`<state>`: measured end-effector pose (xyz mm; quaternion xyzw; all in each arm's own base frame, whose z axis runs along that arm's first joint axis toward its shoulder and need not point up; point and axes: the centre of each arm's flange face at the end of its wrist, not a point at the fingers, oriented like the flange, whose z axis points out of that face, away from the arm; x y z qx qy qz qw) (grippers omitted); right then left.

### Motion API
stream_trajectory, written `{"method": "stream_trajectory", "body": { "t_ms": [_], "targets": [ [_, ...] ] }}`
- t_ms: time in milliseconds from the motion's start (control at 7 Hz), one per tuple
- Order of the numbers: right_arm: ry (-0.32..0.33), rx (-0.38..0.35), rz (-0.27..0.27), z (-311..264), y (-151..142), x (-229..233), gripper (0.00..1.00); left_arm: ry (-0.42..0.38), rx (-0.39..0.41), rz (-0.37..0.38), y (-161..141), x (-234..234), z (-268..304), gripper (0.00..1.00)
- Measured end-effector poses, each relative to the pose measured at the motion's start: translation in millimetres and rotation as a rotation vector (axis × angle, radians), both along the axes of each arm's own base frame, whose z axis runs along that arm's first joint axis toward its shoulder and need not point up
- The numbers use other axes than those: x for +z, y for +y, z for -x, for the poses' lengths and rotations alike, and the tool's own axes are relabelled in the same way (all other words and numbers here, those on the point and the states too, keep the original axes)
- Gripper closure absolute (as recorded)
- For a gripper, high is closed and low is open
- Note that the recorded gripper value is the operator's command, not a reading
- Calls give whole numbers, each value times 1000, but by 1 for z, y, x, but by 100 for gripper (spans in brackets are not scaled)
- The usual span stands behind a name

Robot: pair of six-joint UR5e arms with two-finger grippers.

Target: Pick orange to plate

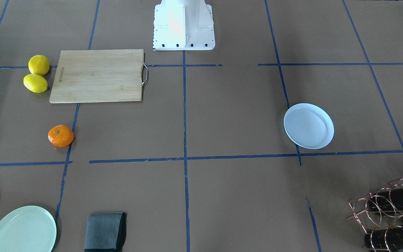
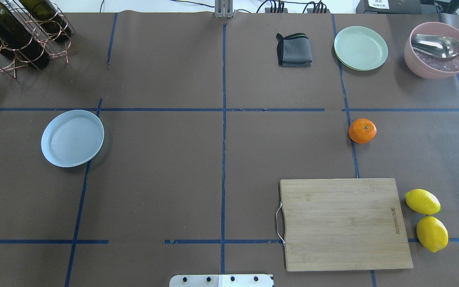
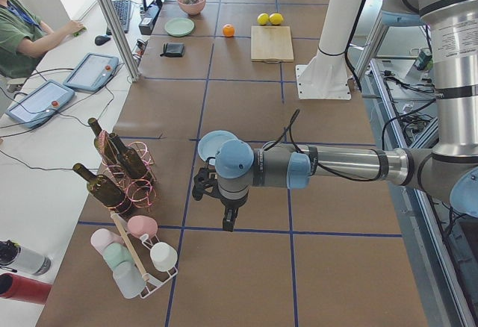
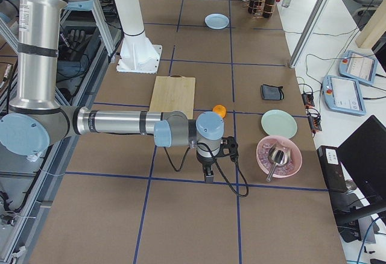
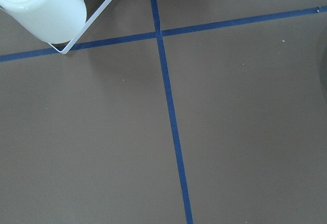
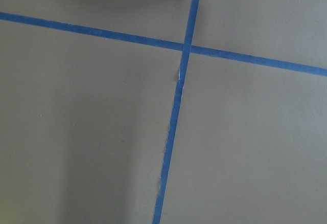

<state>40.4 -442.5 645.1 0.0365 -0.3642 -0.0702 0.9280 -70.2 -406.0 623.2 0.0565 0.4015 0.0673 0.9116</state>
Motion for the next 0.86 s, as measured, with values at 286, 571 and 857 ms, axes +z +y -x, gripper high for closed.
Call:
{"method": "stream_trajectory", "body": {
  "t_ms": [286, 571, 857],
  "targets": [
    [-1, 1, -1, 0, 0, -1, 0, 0, 0, -3, -1, -1, 0, 0],
    [-1, 1, -4, 0, -2, -3, 0, -3, 4, -17, -2, -3, 0, 0],
    [-5, 2, -30, 2, -6, -11, 0, -13, 20, -69, -13, -13, -3, 0]
  ]
}}
